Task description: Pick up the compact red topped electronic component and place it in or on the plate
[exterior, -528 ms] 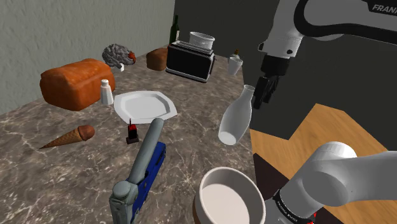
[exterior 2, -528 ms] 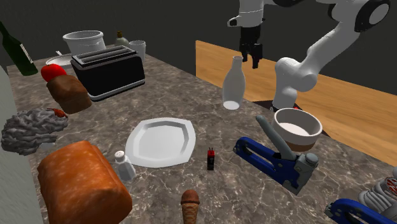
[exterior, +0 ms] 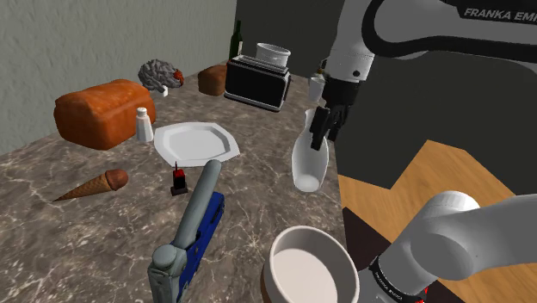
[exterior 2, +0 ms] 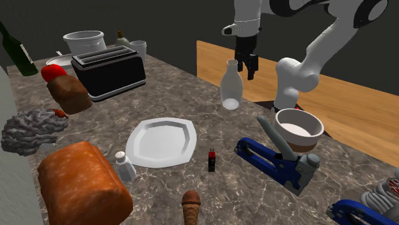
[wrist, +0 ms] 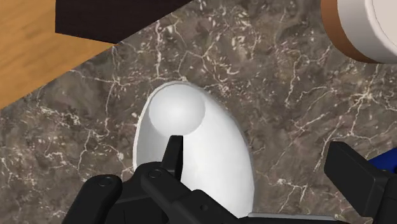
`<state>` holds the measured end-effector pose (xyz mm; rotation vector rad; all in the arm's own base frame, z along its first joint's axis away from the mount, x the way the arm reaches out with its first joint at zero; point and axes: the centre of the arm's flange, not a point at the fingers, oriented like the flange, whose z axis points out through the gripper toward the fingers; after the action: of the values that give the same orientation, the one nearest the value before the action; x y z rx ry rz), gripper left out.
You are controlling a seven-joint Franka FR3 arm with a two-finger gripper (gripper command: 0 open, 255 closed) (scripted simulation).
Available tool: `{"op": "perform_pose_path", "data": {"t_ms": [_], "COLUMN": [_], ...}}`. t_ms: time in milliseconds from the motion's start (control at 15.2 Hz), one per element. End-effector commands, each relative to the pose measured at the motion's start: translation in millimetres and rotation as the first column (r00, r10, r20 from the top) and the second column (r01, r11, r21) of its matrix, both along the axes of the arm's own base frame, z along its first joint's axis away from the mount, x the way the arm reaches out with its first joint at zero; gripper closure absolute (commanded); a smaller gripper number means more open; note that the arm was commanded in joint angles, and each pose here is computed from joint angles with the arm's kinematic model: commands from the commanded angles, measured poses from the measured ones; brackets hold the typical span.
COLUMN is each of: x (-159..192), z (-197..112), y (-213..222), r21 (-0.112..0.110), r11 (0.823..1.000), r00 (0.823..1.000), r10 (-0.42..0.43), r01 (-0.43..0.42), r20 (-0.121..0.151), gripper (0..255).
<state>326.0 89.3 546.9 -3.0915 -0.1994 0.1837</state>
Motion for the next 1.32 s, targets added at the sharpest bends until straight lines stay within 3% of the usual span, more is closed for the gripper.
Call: {"op": "perform_pose_path", "data": {"t_ms": [0, 1254], "x": [14, 143], "z": [-12, -81], "y": [23, 221], "r21": [0.000, -0.016], "r11": [1.000, 1.000], "r00": [1.000, 0.997], "r10": [0.002, 0.023], "r01": [-0.002, -0.022], "r20": [0.001, 0.076], "gripper": [0, 0]}}
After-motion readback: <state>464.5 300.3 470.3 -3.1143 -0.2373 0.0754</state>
